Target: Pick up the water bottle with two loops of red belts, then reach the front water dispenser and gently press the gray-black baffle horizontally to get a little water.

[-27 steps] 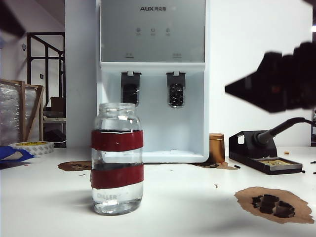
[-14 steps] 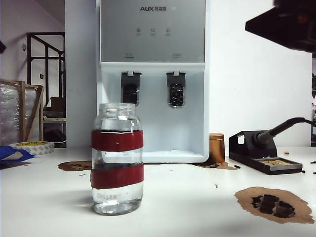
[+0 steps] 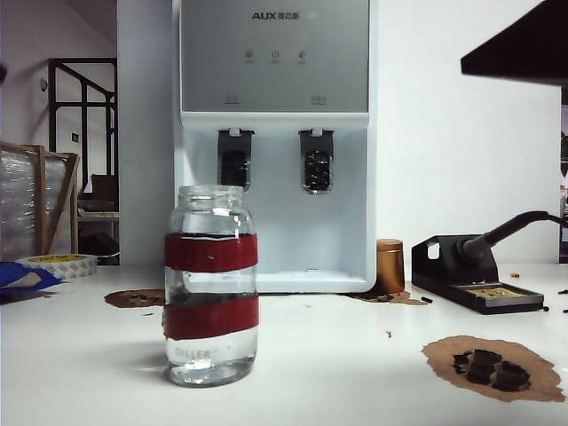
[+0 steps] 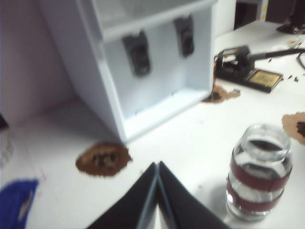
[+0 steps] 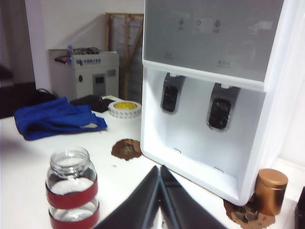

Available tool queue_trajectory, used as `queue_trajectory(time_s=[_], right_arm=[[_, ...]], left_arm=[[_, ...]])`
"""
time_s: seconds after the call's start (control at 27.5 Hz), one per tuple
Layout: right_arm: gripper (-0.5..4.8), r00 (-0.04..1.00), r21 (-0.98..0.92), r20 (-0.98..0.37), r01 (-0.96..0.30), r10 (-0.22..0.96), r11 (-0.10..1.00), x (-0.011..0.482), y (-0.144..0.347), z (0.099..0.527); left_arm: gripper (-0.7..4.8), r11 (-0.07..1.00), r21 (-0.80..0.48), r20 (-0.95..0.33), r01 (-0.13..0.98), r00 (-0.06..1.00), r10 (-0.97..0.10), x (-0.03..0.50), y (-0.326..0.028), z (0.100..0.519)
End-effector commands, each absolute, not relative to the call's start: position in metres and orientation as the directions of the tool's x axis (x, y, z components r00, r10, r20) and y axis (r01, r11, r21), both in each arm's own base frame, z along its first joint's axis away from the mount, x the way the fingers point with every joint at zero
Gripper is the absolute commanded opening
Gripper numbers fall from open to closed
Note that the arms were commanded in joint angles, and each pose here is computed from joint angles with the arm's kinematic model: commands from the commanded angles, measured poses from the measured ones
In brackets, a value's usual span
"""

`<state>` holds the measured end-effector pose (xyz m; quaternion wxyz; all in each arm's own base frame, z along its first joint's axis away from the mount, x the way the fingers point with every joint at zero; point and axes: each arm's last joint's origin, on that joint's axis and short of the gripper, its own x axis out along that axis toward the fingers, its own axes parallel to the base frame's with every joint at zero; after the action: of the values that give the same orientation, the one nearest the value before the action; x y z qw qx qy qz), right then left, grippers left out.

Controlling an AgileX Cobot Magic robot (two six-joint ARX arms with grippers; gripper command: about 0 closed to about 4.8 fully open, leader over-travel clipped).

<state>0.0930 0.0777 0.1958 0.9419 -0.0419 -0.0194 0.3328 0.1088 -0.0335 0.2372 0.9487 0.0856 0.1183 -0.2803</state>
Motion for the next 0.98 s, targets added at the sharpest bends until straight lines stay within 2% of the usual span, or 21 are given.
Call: queue_trajectory(time_s=[0.04,0.18,0.29,0.44,0.65,0.76,0.98], right_arm=[[-0.02,0.775,-0.059,-0.009,-0.632,0.632,0.773,0.092,0.077,0.196],[-0.02,0.772,-0.044,-0.069,-0.635,0.632,0.771,0.092,0.077,0.190],[-0.02,0.769,-0.039,-0.120,-0.636,0.628,0.771,0.091,0.077,0.185],[-0.02,0.774,-0.043,-0.177,-0.623,0.608,0.781,0.091,0.076,0.179],[-0.02,0.785,-0.032,-0.181,-0.607,0.593,0.794,0.091,0.075,0.178],[-0.02,0.794,-0.031,-0.182,-0.594,0.580,0.804,0.092,0.075,0.178],[-0.02,0.797,-0.015,-0.190,-0.586,0.574,0.810,0.092,0.075,0.173]], left_arm=[[-0.05,0.848,0.079,-0.223,0.525,0.838,-0.498,0.111,-0.031,0.243],[-0.05,0.889,-0.007,-0.209,0.458,0.869,-0.449,0.113,-0.025,0.243],[-0.05,0.899,-0.017,-0.203,0.438,0.879,-0.432,0.115,-0.020,0.239],[-0.05,0.905,-0.102,-0.129,0.414,0.896,-0.424,0.120,-0.020,0.226],[-0.05,0.900,-0.118,-0.090,0.419,0.899,-0.430,0.122,-0.020,0.211],[-0.05,0.892,-0.105,-0.027,0.439,0.896,-0.444,0.123,-0.020,0.211],[-0.05,0.905,-0.148,-0.034,0.399,0.912,-0.408,0.123,-0.019,0.202]])
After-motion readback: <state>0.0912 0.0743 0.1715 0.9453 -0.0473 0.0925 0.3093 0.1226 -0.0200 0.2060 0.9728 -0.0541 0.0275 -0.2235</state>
